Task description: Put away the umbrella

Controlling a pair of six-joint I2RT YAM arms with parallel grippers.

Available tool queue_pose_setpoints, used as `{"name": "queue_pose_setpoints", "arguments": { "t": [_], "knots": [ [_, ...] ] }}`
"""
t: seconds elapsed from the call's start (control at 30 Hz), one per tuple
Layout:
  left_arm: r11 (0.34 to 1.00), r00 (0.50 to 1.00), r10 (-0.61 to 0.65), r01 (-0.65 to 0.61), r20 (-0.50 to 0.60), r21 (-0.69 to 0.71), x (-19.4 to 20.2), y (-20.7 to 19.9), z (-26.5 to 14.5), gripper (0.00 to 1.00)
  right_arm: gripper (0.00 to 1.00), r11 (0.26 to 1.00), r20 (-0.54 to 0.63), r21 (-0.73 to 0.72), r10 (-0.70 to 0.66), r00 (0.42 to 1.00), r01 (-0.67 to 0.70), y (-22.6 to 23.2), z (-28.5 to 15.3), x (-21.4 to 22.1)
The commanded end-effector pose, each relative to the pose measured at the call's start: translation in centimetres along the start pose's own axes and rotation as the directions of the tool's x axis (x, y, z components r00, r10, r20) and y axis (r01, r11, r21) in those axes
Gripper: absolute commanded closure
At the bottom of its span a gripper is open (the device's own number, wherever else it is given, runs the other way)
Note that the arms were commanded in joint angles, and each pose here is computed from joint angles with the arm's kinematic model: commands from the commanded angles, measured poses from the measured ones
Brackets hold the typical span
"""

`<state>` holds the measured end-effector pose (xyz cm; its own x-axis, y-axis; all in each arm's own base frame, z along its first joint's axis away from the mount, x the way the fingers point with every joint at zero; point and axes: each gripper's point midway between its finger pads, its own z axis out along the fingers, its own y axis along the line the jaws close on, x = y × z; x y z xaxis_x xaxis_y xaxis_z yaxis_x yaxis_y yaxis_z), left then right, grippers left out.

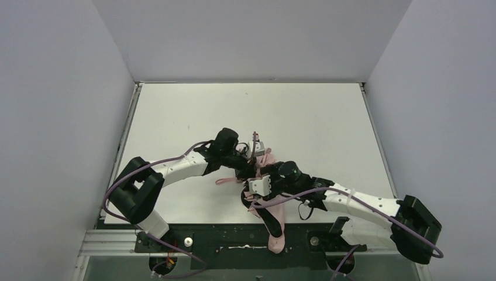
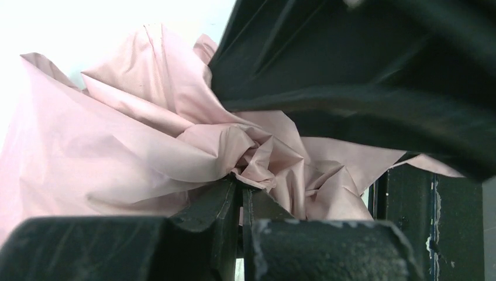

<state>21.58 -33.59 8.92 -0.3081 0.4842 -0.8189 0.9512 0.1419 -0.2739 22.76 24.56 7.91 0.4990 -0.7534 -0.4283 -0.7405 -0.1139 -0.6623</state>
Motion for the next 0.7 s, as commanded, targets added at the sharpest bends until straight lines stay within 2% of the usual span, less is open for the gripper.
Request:
{"name": "queue_pose_setpoints", "arguments": {
  "t": [0.0, 0.17, 0.3, 0.37, 0.53, 0.67],
  "knots": [
    [1.000, 0.999, 0.014, -0.013, -0.041, 0.014, 1.2, -1.1, 0.2, 0.98, 0.41, 0.996, 0.040, 0.028, 0.084, 0.996, -0.086, -0.2, -3.4, -1.6],
    [0.998, 0.998, 0.057, -0.057, -0.028, 0.007, 1.5, -2.1, 0.7, 0.99, 0.40, 0.951, 0.141, 0.157, 0.245, 0.959, -0.266, -2.9, -8.0, -3.3],
    [0.990, 0.990, 0.137, -0.137, 0.008, -0.012, 1.7, -2.8, 1.1, 0.99, 0.40, 0.833, 0.219, 0.357, 0.366, 0.905, -0.423, -7.3, -11.9, -3.0],
    [0.984, 0.984, 0.179, -0.179, 0.008, -0.005, 2.1, -3.4, 1.2, 0.99, 0.39, 0.764, 0.269, 0.409, 0.421, 0.866, -0.498, -9.1, -13.1, -2.7],
    [0.940, 0.940, 0.339, -0.337, -0.039, 0.045, 3.5, -4.2, 1.1, 0.99, 0.32, 0.626, 0.386, 0.368, 0.569, 0.726, -0.687, -12.1, -12.9, -1.4],
    [0.893, 0.882, 0.450, -0.448, -0.143, 0.045, 5.2, -3.5, 0.7, 0.99, 0.26, 0.583, 0.359, 0.224, 0.696, 0.622, -0.781, -13.0, -10.5, 0.3]
  ]
}}
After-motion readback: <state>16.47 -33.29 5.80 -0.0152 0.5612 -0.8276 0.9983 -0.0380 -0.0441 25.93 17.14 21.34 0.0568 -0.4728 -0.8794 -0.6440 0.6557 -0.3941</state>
